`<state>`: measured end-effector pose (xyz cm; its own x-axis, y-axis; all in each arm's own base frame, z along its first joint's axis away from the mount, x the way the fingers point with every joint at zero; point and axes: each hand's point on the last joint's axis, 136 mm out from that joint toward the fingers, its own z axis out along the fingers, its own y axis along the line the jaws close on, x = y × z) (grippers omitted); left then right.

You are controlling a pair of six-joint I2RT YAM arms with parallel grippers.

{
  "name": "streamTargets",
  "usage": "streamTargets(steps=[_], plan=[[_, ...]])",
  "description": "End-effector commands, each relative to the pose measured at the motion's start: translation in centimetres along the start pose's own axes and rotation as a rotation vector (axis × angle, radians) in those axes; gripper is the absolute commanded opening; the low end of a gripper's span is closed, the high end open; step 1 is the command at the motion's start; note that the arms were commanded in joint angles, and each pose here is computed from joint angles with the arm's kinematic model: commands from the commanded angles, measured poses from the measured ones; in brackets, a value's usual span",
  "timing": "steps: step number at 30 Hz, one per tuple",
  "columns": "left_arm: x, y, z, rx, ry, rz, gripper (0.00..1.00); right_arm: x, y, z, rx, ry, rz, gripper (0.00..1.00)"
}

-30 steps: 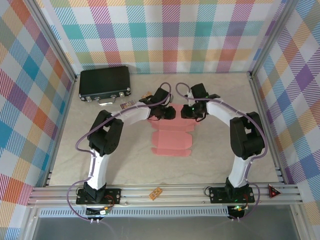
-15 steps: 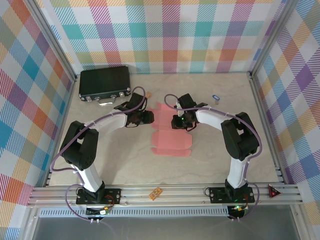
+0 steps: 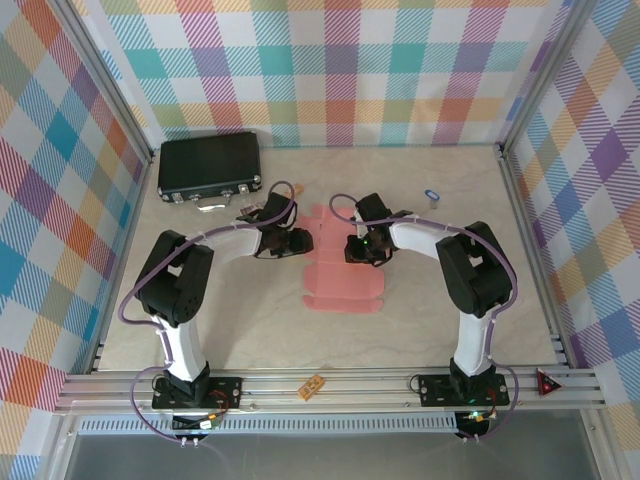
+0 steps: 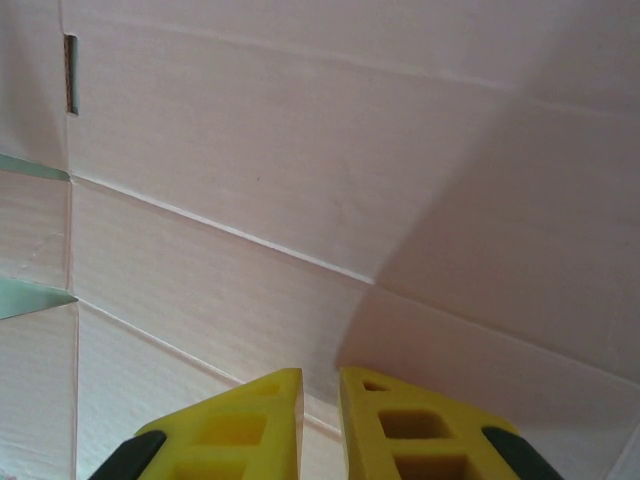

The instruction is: Fold the paper box

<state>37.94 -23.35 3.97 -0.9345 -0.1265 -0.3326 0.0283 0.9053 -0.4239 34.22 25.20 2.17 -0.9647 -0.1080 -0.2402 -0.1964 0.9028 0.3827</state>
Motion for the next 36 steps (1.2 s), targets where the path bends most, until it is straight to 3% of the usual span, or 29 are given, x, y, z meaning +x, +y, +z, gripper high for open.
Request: streamTargets(steps=[1,10,30,36], plan=[[-0.3,-1.5,0.5,0.07,0.003,-0.024,0.42,2.4,-1.3,1.6,0.042,0.065,0.031,0.19],[0.2,-3.4,0.1,0.125,0.007,-0.009,0.28,2.9,-1.7,2.1,0.055,0.077,0.043,0.19],[1.8,-5.9,0.4,-0.004,0.027,0.166,0.29,3.1,-1.8,2.6,0.062,0.091,0.054,0.19],[0.5,-5.8,-1.5,-0.039,-0.045,0.174,0.31,2.5,-1.1,1.2,0.046,0.057,0.048,0.19]])
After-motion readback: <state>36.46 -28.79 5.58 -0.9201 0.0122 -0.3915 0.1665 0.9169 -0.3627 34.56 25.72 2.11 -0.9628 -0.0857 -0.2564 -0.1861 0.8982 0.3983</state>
